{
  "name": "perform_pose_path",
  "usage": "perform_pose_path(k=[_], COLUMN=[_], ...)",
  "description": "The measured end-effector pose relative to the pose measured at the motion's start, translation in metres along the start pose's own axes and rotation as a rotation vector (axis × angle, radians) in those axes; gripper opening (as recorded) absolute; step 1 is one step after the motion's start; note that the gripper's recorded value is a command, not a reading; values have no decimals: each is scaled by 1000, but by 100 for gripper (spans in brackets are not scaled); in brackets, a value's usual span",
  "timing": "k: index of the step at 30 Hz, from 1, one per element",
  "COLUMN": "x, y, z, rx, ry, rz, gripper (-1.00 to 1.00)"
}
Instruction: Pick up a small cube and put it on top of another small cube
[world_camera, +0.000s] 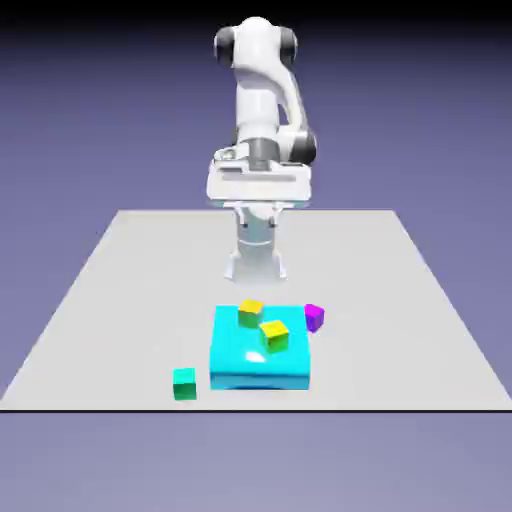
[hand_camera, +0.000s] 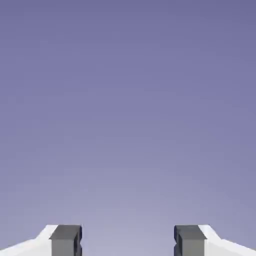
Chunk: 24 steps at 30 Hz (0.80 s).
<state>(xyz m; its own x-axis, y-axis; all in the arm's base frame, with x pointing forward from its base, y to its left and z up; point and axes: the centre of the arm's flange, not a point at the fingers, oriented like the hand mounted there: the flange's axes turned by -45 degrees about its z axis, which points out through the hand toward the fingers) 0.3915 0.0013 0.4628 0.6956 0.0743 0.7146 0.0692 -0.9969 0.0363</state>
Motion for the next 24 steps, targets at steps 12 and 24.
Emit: perform_pose_path(k=[12, 24], x=[31, 34], y=[45, 95], z=[2, 42], rx=[158, 322], ry=[-2, -27], rz=[-215, -439], gripper=[0, 0])
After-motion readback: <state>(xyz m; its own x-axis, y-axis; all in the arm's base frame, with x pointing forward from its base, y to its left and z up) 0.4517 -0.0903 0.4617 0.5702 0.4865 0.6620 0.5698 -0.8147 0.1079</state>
